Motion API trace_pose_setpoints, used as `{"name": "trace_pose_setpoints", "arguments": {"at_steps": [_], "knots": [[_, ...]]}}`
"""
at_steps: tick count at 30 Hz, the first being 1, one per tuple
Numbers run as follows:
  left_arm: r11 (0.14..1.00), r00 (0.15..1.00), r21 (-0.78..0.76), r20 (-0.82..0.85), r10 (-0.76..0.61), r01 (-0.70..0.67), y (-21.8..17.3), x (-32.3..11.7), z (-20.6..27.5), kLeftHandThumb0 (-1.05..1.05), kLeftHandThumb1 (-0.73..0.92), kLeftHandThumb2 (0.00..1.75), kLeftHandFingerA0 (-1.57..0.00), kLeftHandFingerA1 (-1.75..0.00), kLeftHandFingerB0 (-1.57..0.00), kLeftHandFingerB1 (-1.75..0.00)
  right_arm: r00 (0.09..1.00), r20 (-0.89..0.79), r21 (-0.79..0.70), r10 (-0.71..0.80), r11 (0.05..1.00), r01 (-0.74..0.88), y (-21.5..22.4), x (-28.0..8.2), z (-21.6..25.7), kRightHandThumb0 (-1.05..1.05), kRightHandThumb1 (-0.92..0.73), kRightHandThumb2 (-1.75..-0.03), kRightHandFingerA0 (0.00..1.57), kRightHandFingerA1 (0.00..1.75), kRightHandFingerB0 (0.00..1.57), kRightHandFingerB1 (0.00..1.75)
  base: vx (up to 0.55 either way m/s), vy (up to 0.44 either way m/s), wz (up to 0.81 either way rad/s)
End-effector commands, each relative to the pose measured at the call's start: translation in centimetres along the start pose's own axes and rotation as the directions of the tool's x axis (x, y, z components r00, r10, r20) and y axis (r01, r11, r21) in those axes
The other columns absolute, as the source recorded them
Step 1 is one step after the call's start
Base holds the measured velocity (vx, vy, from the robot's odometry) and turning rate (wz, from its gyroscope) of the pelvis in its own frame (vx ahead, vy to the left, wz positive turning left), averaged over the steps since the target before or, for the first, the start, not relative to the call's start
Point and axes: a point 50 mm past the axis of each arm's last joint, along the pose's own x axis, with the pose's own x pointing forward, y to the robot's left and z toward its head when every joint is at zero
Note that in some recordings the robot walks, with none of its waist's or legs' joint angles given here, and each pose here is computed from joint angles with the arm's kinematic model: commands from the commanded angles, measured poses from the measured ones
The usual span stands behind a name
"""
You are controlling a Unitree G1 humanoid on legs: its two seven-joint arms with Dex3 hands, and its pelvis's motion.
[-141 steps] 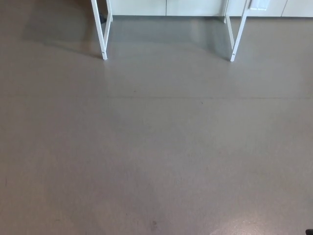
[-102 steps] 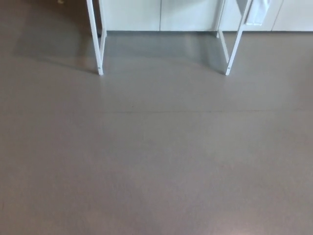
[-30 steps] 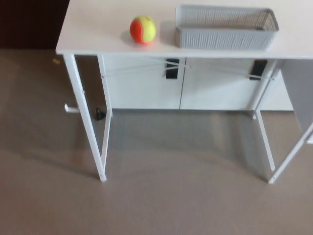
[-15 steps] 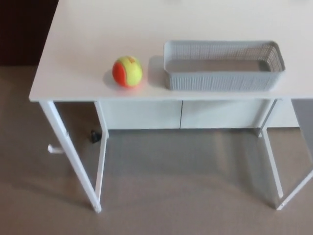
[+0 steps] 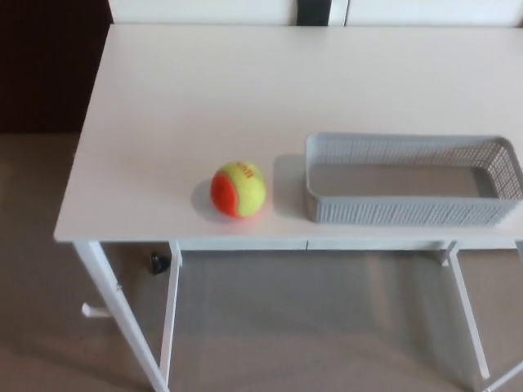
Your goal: The robot walk towards a table in front and uses its left hand to pickup a tennis ball on the left side and put it in a container on the right hand side
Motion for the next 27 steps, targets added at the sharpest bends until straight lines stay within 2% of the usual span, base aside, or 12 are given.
{"name": "trace_pose_setpoints", "arguments": {"at_steps": [1, 5, 9, 18, 23, 26, 27], "knots": [[1.000, 1.000, 0.011, 0.017, 0.013, -0.013, 0.4, 0.5, 0.8, -0.27, 0.59, 0.57, -0.39, -0.70, -0.24, -0.37, 1.000, 0.004, -0.007, -0.021, 1.000, 0.021, -0.7, 0.3, 0.4, -0.10, -0.47, -0.53, 0.68, 0.49, 0.52, 0.44, 0.18, -0.342, 0.36], [1.000, 0.999, 0.023, 0.041, 0.020, -0.021, 0.6, 0.5, 1.3, -0.27, 0.61, 0.58, -0.40, -0.69, -0.24, -0.36, 0.999, -0.005, -0.027, -0.035, 0.999, 0.035, -0.8, 1.2, 0.9, -0.10, -0.47, -0.53, 0.69, 0.48, 0.53, 0.43, 0.14, -0.229, 0.06], [1.000, 0.999, -0.010, 0.041, 0.021, -0.021, 0.6, 0.6, 1.4, -0.25, 0.59, 0.57, -0.41, -0.67, -0.25, -0.36, 0.999, -0.012, 0.024, -0.034, 0.999, 0.034, -0.9, 1.7, 1.1, -0.12, -0.45, -0.54, 0.69, 0.50, 0.53, 0.44, 0.07, -0.057, -0.08], [0.999, 0.998, 0.030, 0.052, 0.021, -0.022, 0.9, 1.1, 2.3, -0.27, 0.60, 0.58, -0.41, -0.68, -0.24, -0.36, 1.000, -0.011, 0.097, -0.028, 0.995, 0.029, -0.8, 1.8, 1.0, -0.08, -0.47, -0.53, 0.69, 0.51, 0.52, 0.44, 0.05, 0.059, 0.00], [1.000, 0.998, 0.022, 0.065, -0.012, 0.010, 1.0, 1.6, 2.9, -0.26, 0.63, 0.59, -0.36, -0.73, -0.21, -0.41, 0.999, -0.012, 0.077, -0.036, 0.996, 0.036, -1.2, 2.2, 1.3, -0.10, -0.46, -0.53, 0.68, 0.49, 0.53, 0.43, 0.11, 0.087, 0.06], [0.999, 0.998, 0.027, 0.058, -0.022, 0.021, 1.0, 1.5, 2.7, -0.25, 0.64, 0.58, -0.36, -0.69, -0.23, -0.41, 0.999, -0.023, 0.075, -0.036, 0.996, 0.038, -1.0, 1.7, 0.8, -0.13, -0.46, -0.54, 0.69, 0.50, 0.52, 0.44, 0.02, -0.003, 0.03], [0.999, 0.998, 0.046, 0.066, -0.021, 0.018, 0.9, 1.5, 2.9, -0.24, 0.64, 0.59, -0.38, -0.76, -0.24, -0.43, 0.999, -0.019, 0.073, -0.039, 0.997, 0.041, -1.0, 1.6, 0.8, -0.11, -0.47, -0.54, 0.68, 0.49, 0.52, 0.44, 0.04, -0.027, 0.07]]}}
